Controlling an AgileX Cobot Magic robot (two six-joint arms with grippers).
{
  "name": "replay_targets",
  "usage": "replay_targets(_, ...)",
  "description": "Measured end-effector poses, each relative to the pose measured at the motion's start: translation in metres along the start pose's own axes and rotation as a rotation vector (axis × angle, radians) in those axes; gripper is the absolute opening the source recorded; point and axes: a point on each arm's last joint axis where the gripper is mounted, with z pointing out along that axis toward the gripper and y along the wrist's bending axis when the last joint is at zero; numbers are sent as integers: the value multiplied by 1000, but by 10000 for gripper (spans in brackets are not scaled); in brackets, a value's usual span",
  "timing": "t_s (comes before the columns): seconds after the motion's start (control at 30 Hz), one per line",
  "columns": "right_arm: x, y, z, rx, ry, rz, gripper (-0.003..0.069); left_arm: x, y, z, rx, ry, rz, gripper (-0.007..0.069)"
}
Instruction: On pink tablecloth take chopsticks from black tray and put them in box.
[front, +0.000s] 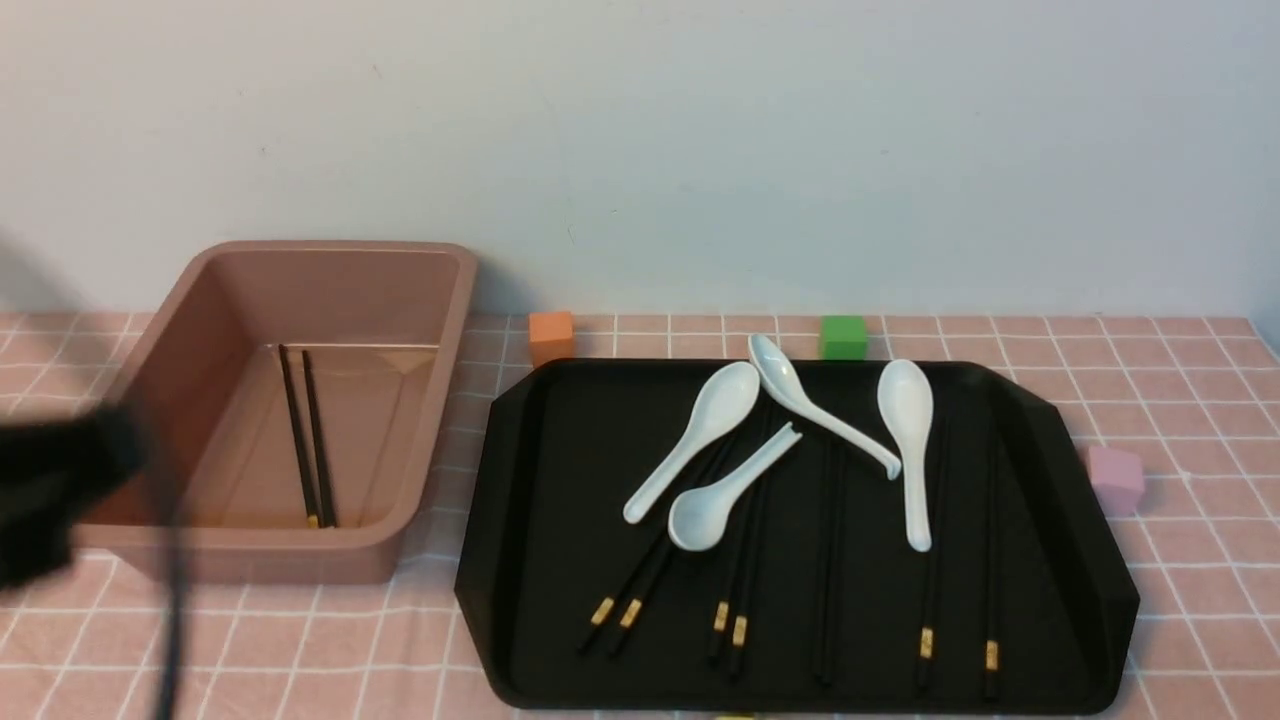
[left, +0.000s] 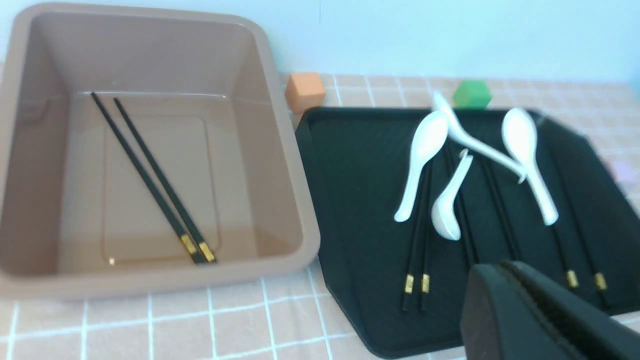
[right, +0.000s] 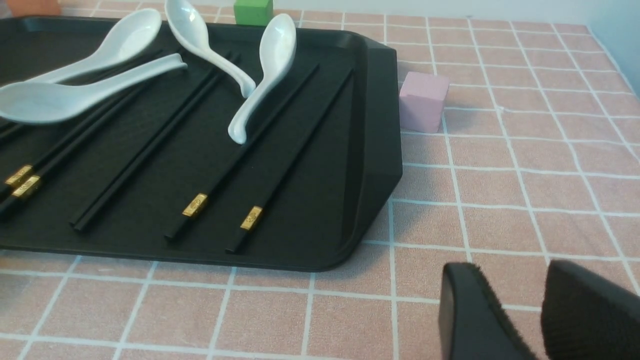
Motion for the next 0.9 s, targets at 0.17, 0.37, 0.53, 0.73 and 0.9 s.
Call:
replay_targets(0.17,0,0,0,0,0,0,240,53,19,-24,61,-192,-26,-13)
replay_targets(0.37,0,0,0,0,0,0,240,86,32,-21,101,-326,-57,-13)
replay_targets(0.53,0,0,0,0,0,0,240,97,37,-13,105,-308,-101,-13)
replay_targets(0.73,0,0,0,0,0,0,240,100,38,-11,102,-297,-109,-13)
replay_targets(0.9,0,0,0,0,0,0,240,100,38,-11,103,-297,-110,-13)
